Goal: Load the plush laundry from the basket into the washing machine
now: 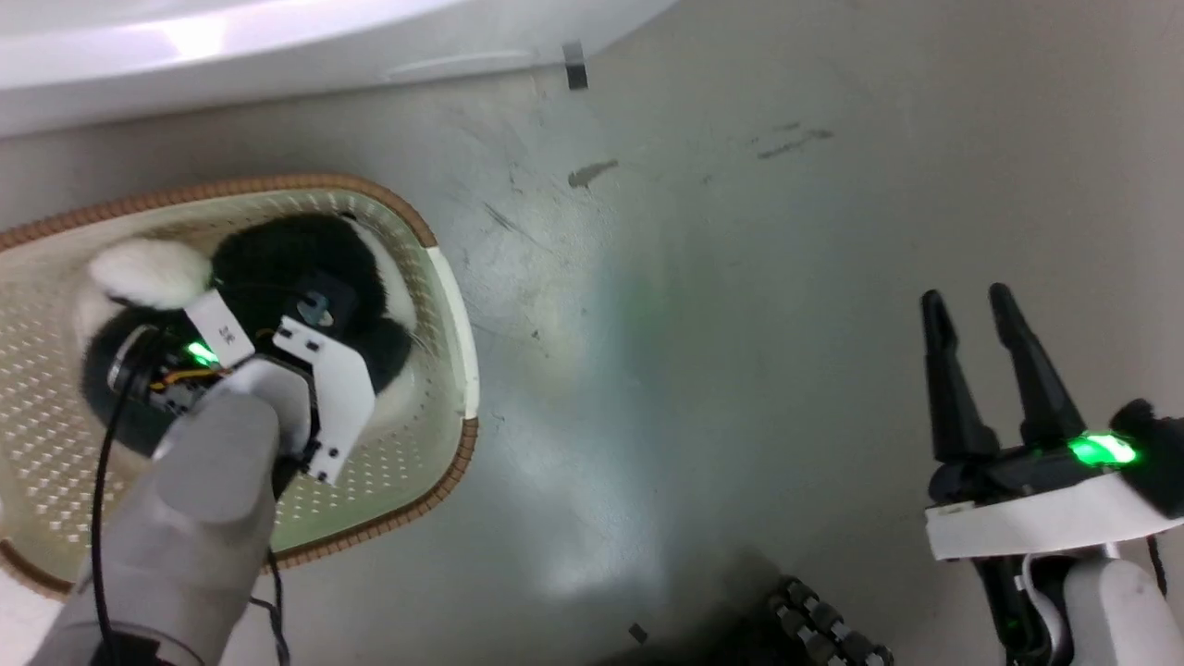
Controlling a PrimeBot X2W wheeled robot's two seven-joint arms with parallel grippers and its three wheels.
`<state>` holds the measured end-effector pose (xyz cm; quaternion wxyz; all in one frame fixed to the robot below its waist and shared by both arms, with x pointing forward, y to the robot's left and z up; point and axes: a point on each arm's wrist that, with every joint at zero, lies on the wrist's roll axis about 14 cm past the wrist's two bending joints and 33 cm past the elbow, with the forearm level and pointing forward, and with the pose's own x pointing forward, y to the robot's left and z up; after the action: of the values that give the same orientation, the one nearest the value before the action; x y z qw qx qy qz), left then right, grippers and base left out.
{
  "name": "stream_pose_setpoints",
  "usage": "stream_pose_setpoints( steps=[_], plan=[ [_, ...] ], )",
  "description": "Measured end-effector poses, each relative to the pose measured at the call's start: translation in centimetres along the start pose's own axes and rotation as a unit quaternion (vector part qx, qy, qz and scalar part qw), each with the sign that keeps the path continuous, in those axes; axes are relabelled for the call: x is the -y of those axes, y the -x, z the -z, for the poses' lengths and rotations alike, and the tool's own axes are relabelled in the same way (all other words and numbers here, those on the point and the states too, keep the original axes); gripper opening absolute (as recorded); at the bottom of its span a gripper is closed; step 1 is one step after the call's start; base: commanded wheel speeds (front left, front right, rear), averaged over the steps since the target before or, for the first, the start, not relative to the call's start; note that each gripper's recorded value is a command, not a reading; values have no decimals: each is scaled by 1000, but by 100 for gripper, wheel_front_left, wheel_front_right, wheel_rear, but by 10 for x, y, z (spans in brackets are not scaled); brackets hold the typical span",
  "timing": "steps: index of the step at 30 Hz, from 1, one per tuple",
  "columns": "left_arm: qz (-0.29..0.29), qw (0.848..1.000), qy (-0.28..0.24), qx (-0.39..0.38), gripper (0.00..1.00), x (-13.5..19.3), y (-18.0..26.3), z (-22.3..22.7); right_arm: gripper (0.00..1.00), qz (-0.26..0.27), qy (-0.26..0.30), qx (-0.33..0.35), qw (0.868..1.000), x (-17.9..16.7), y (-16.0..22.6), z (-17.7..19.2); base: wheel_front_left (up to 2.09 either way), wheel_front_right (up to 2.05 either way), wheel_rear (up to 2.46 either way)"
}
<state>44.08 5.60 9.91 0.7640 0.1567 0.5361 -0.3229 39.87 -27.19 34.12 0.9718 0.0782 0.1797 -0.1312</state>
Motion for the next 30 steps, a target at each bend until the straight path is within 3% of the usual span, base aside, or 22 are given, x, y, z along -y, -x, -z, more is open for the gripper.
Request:
stream_pose_setpoints(
  steps=[5,6,7,15,18,30],
  plan=[
    [7,1000,-5,-24,100,-1,-17,9,100,19,2,-11,1000,12,1,10,0,0,0],
    [9,1000,-2,-30,40,0,-20,11,100,22,2,-14,1000,14,1,12,0,0,0],
    [12,999,0,-32,0,1,-24,12,100,27,1,-16,1000,16,2,14,0,0,0],
    [20,999,12,-36,0,1,-43,18,100,46,-2,-11,999,29,1,12,0,0,0],
    [2,1000,30,-7,0,-8,-44,12,100,44,-7,20,999,28,-5,-8,0,0,0],
    [-36,990,61,121,0,8,41,-17,100,33,6,85,996,26,25,-57,0,0,0]
  ],
)
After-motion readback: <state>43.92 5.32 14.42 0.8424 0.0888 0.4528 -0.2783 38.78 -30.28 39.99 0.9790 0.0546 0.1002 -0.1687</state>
